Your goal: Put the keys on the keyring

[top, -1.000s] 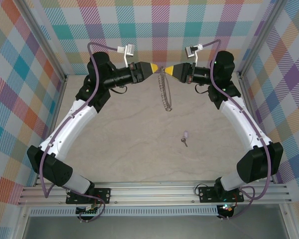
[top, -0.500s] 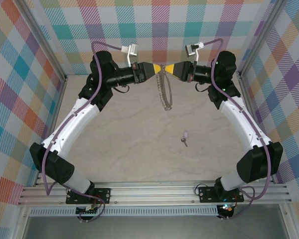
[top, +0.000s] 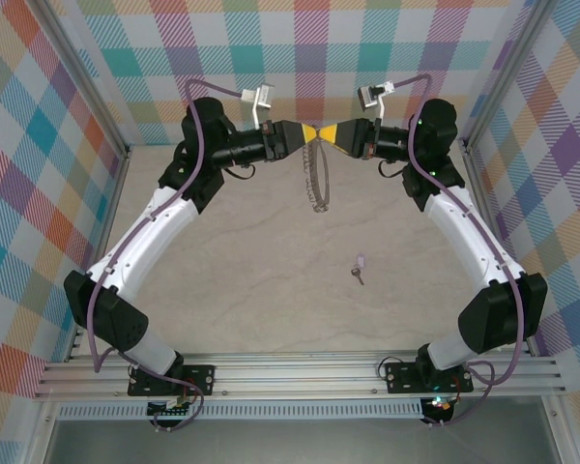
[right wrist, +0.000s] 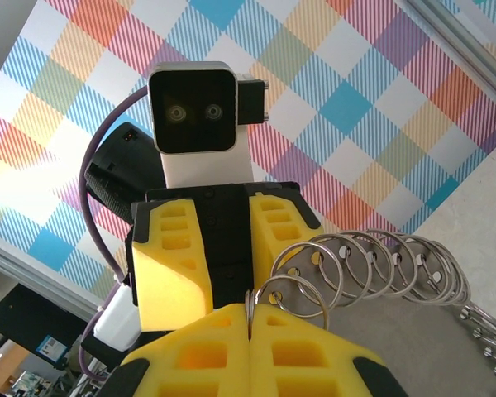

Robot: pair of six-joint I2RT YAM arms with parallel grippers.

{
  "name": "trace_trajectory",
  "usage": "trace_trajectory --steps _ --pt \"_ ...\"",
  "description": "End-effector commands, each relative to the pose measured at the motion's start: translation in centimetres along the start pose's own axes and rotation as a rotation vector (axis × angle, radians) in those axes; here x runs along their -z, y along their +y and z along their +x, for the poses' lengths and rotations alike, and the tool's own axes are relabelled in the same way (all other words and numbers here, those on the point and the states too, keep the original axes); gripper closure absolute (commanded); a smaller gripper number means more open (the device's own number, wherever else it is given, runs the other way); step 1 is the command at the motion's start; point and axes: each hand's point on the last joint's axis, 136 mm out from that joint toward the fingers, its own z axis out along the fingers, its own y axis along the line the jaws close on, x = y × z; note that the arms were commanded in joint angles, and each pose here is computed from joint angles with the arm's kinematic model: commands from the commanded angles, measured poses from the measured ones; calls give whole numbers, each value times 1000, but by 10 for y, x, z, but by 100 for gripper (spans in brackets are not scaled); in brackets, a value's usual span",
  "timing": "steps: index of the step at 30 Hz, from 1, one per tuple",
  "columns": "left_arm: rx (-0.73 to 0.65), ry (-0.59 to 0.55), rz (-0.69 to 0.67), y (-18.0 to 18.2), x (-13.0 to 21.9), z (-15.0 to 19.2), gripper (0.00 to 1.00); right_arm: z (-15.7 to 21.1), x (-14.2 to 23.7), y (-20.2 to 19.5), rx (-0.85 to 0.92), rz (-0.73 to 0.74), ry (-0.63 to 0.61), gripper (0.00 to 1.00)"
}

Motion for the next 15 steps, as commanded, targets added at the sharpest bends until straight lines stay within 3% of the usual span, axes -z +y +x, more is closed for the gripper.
trace_trajectory --steps 1,15 --pt "-45 -7 56 -22 -4 -6 69 -1 1 9 42 -29 4 100" --pt "-60 -4 81 -30 -8 -7 73 1 1 4 34 -21 7 100"
